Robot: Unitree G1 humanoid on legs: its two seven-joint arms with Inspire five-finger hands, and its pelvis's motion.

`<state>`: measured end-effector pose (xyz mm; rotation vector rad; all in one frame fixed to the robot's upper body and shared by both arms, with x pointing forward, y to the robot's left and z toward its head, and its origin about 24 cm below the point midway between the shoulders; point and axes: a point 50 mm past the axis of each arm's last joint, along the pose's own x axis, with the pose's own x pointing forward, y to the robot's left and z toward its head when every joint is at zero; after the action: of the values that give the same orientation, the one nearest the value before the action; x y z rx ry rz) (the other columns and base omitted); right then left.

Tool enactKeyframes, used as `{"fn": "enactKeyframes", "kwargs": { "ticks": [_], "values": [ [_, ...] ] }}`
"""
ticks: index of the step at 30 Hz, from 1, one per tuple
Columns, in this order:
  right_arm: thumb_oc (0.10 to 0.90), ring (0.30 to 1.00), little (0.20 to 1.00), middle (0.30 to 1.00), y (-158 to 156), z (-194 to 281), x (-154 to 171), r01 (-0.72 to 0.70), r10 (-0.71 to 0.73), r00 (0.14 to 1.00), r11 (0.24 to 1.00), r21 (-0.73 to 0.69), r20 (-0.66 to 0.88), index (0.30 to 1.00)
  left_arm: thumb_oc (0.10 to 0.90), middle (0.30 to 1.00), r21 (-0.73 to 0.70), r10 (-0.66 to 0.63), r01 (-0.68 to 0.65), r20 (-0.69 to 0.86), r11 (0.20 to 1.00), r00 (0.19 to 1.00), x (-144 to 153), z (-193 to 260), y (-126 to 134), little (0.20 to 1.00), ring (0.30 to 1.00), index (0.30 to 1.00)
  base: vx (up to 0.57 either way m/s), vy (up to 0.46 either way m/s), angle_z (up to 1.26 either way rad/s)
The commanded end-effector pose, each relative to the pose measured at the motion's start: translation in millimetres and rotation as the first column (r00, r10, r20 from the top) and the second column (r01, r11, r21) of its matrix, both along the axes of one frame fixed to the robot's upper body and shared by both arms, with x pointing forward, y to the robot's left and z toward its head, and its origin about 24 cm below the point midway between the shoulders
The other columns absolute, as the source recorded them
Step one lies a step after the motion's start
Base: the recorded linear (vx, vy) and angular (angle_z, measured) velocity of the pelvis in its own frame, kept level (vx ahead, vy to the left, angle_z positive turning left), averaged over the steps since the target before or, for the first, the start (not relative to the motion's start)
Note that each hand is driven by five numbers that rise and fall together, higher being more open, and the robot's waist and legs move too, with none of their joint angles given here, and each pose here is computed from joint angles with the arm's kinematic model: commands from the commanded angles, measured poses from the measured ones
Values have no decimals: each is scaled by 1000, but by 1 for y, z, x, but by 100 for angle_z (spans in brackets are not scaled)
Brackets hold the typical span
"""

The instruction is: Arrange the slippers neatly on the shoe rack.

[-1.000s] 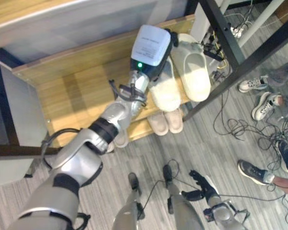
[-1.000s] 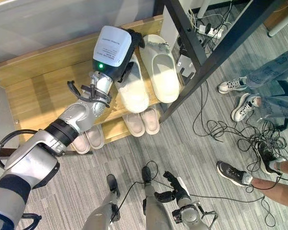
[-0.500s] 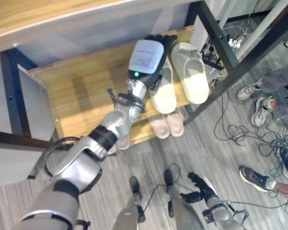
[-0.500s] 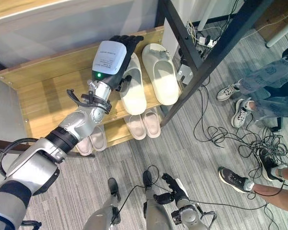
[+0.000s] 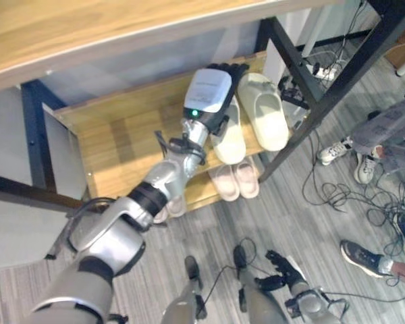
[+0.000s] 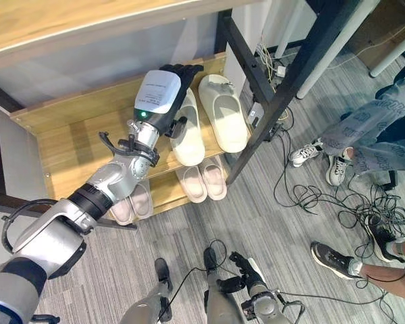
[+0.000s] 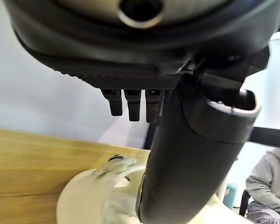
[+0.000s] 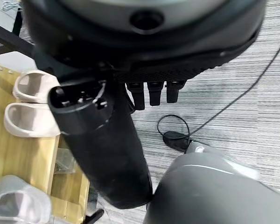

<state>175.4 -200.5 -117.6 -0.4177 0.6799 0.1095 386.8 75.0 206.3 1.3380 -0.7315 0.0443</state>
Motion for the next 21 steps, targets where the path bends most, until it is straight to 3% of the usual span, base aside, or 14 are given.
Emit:
{"fn": "enactKeyframes", "kwargs": {
  "ticks": [1,6,21],
  "values": [
    [800,900,900,900,-17,-9,-23,61,-61,996,998,-15,-59,900,800,900,-106,-72,83,102,991,992,-2,39,-19,900,900,900,62,-30,1],
    [800,900,900,900,-17,-15,-34,80,-81,991,997,-14,-111,900,800,900,-123,-96,102,51,987,994,-4,26,-17,900,900,900,46,-23,2],
    [800,900,900,900,-13,-33,-66,115,-117,959,993,-22,-259,900,800,900,-263,-108,64,-157,963,982,-21,-35,29,900,900,900,27,-26,9]
  ]
}}
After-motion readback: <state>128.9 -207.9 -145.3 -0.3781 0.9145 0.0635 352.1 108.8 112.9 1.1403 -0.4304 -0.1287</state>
